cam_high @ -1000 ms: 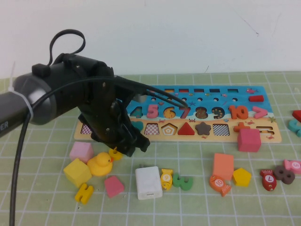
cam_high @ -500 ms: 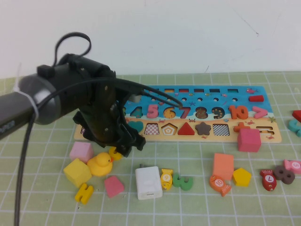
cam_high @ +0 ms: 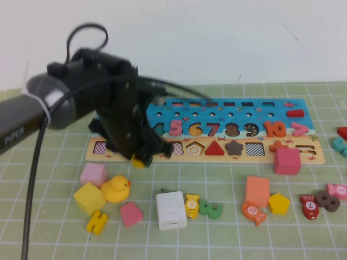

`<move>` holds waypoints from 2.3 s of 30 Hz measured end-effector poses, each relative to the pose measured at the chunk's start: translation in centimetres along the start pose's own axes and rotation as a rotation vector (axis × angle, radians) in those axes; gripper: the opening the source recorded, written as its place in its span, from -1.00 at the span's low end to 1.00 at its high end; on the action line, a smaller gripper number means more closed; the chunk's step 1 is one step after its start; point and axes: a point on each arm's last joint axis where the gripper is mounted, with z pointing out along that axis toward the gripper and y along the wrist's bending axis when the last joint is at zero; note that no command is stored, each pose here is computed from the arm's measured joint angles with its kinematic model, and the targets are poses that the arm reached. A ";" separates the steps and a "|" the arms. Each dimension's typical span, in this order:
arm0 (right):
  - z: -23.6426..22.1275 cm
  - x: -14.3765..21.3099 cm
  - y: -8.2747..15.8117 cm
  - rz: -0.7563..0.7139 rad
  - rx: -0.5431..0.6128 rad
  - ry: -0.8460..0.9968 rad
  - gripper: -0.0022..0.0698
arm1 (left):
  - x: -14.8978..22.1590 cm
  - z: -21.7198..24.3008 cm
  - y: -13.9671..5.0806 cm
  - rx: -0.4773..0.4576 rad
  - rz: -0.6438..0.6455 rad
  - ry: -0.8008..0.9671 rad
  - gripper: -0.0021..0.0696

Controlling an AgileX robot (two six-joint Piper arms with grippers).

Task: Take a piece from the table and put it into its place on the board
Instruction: Pick up the "number 6", then place the "number 6" into the hole of the number 6

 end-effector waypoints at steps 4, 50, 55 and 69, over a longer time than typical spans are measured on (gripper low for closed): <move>0.0 0.0 0.0 -0.005 0.000 0.000 -0.95 | -1.5 -1.6 -0.6 0.058 -0.020 -0.091 -0.19; 0.0 0.0 0.0 -0.005 0.000 0.000 -0.95 | -9.3 4.6 -4.2 0.176 0.060 -0.162 -0.19; 0.0 0.0 0.0 0.000 0.000 0.000 -0.95 | -9.3 4.6 -4.2 0.168 0.062 -0.160 -0.19; 0.0 0.0 0.0 0.000 0.000 0.000 -0.95 | -9.3 4.6 -4.4 0.185 0.051 -0.157 -0.19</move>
